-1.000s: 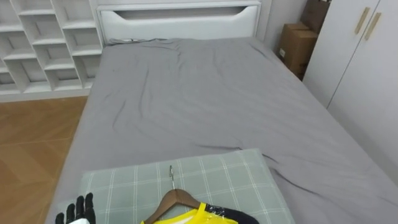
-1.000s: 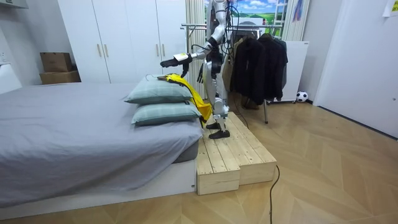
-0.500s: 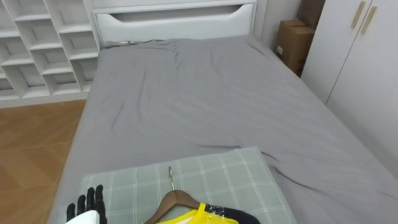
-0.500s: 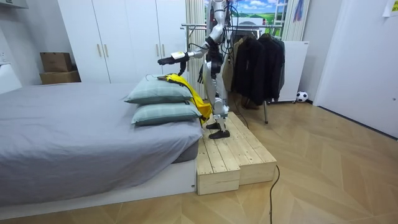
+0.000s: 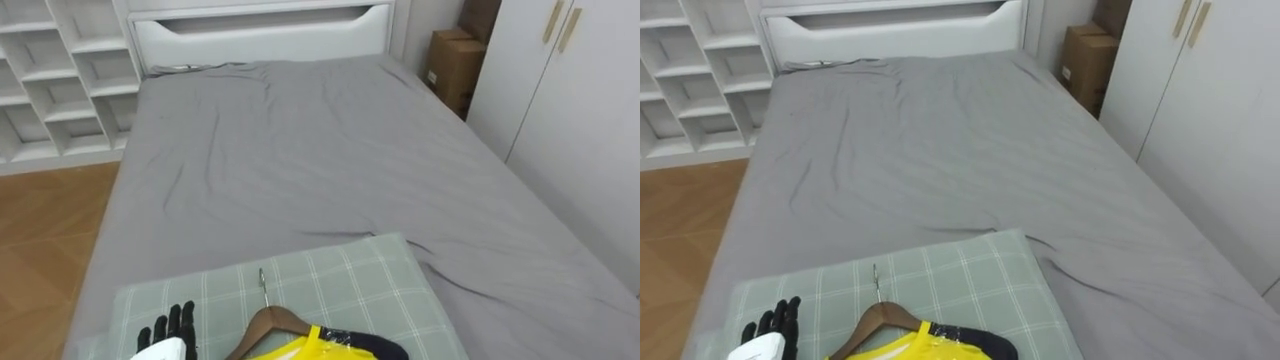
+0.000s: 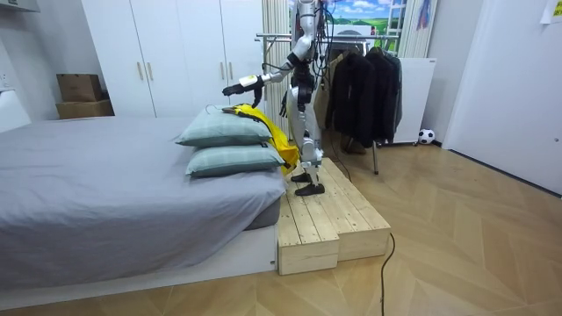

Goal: Hang clothes

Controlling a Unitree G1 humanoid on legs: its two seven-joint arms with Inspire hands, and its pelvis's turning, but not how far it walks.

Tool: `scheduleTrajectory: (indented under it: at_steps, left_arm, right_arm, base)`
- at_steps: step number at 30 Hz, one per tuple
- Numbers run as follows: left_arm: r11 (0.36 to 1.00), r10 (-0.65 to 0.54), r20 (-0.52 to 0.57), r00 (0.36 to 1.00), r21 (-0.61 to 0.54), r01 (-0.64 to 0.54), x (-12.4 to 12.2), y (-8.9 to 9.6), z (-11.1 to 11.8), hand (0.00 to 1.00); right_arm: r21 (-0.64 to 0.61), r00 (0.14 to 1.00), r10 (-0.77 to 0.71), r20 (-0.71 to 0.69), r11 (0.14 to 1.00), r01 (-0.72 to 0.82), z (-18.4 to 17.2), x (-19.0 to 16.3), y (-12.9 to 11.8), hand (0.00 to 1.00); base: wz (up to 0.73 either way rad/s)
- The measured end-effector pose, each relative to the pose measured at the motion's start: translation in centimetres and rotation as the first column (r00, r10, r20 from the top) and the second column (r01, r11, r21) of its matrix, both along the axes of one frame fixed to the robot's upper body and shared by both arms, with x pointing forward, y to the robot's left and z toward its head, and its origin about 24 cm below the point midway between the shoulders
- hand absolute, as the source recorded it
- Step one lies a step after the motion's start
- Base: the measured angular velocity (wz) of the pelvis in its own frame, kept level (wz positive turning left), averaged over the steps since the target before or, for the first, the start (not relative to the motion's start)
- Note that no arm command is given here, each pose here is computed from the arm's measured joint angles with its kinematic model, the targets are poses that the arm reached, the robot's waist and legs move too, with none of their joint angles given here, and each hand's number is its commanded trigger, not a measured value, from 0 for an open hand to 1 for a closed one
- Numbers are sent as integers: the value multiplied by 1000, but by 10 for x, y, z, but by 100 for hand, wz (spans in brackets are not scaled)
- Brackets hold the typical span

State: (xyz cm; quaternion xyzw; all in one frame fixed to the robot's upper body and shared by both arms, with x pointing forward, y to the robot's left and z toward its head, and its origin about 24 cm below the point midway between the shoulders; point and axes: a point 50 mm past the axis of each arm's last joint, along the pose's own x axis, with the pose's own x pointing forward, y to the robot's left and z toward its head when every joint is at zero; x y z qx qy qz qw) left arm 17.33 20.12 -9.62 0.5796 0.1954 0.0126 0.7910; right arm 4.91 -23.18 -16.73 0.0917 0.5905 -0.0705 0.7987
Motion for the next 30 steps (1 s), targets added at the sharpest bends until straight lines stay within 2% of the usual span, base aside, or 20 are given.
scheduleTrajectory:
  at_steps: [17,24,30]
  left_arm:
    - [999,-50,-33,998,-23,50,3,-10,-2,0]
    - [996,-78,18,997,-29,79,30,-18,8,0]
    - [997,-71,-69,995,-30,69,27,-14,-3,0]
  right_arm:
    - [13,999,-33,30,999,33,1,1,2,0]
    - [10,1000,-13,7,1000,13,0,7,2,0]
    - [18,1000,-8,4,1000,7,0,9,3,0]
  base:
    - [0]
    - [0]
    - [-2]
